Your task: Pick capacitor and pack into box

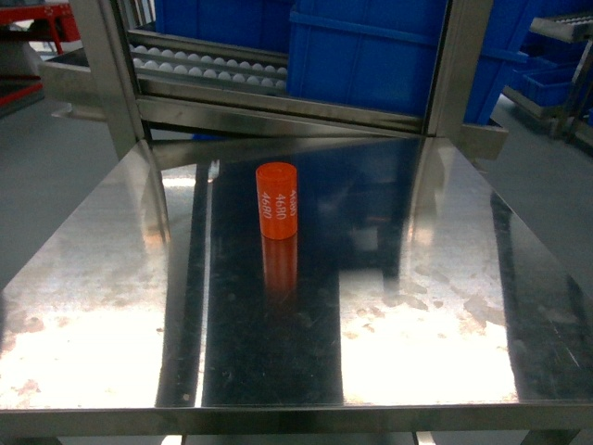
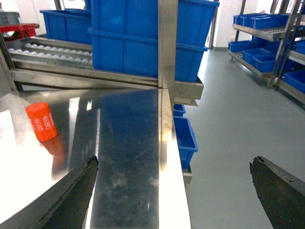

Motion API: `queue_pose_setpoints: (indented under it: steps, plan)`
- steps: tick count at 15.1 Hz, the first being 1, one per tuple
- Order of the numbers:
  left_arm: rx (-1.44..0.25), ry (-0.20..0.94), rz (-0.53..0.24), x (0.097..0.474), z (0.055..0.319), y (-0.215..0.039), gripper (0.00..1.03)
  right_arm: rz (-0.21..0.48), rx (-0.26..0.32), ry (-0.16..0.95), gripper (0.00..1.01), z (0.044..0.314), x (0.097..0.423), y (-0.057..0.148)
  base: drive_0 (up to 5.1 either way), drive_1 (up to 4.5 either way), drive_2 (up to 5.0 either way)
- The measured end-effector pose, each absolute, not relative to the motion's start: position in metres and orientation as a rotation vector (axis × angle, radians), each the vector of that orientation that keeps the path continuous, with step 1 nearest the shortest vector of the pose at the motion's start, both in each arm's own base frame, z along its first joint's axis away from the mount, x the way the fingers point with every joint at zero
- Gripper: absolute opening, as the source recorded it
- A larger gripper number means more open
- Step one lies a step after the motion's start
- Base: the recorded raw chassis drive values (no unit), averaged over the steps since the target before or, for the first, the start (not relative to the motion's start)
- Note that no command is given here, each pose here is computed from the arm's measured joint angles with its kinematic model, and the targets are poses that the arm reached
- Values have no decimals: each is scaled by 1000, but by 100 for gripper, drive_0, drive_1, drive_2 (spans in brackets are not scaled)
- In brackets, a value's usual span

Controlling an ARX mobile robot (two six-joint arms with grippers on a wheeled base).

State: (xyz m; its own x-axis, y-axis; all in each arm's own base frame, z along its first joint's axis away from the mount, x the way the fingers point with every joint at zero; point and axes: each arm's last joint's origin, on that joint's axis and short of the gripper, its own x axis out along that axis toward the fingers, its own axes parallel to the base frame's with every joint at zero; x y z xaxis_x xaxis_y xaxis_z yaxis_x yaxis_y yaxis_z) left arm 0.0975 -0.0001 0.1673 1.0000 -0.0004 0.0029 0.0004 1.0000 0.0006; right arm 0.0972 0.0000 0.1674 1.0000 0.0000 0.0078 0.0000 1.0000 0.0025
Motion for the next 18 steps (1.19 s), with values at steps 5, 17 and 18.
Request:
queue_pose_setpoints:
  steps: [5, 17, 18]
  plan:
    - [1, 0, 0, 97, 167, 0, 98, 0, 2, -3, 98, 167, 97, 0, 0, 0, 0]
    - [1, 0, 0, 97, 167, 0, 98, 0, 2, -3, 98, 167, 97, 0, 0, 0, 0]
    - [0, 0, 0, 97, 167, 0, 98, -1, 2, -3, 98, 167, 97, 0, 0, 0, 0]
